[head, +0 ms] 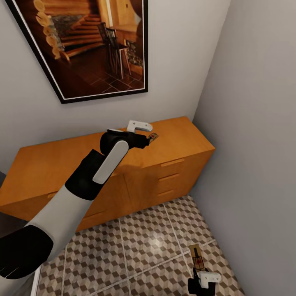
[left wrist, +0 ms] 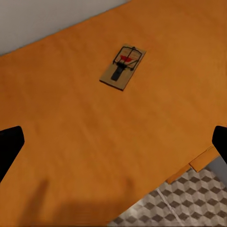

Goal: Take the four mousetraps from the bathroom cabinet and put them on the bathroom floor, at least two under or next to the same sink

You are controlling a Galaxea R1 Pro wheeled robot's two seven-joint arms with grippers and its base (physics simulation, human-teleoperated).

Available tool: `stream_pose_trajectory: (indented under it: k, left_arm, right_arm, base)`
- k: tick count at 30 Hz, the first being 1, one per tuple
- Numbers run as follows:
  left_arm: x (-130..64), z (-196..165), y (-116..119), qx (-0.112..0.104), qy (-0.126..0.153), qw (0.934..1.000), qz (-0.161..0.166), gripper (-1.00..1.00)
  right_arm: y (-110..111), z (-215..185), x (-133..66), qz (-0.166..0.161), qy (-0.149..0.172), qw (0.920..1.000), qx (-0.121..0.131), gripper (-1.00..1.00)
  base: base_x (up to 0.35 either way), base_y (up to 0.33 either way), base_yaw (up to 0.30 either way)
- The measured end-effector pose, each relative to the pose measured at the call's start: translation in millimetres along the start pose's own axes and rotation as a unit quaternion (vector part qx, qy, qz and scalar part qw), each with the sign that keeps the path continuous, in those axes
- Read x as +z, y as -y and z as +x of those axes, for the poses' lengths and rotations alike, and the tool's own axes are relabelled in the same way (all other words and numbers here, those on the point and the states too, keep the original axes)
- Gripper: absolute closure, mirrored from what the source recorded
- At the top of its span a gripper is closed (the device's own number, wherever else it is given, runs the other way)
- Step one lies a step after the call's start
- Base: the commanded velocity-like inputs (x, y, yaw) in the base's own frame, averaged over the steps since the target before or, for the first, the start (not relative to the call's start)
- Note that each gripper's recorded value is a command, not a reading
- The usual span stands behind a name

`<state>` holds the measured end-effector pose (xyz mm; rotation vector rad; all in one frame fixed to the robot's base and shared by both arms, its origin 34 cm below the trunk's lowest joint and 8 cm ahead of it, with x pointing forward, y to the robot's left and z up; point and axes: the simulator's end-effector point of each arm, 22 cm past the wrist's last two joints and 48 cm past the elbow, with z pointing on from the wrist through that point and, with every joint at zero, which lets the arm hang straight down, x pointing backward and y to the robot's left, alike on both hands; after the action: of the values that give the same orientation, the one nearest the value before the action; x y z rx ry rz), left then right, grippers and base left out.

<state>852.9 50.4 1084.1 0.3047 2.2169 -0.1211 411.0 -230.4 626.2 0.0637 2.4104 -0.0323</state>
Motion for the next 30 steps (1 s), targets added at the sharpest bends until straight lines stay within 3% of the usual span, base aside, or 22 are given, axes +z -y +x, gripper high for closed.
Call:
stream_pose_trajectory:
  k: [9,15,30]
  left_arm:
    - [5.3,18.9,-6.1,0.005,-0.012,0.9989,0.044,-1.00]
    - [6.3,23.4,-18.5,0.009,-0.015,0.9989,0.044,-1.00]
    - [4.8,21.9,-19.4,0.009,-0.012,0.9989,0.045,-1.00]
  right_arm:
    - [0.2,-0.1,0.1,0.000,0.000,1.0000,0.000,1.00]
    - [-0.3,0.0,0.0,0.000,0.000,1.0000,0.000,1.00]
    - [-0.5,-0.1,0.0,0.000,0.000,1.0000,0.000,1.00]
  base:
    - [0.000,0.000,0.000]
    - [0.000,0.000,0.000]
    - [0.000,0.000,0.000]
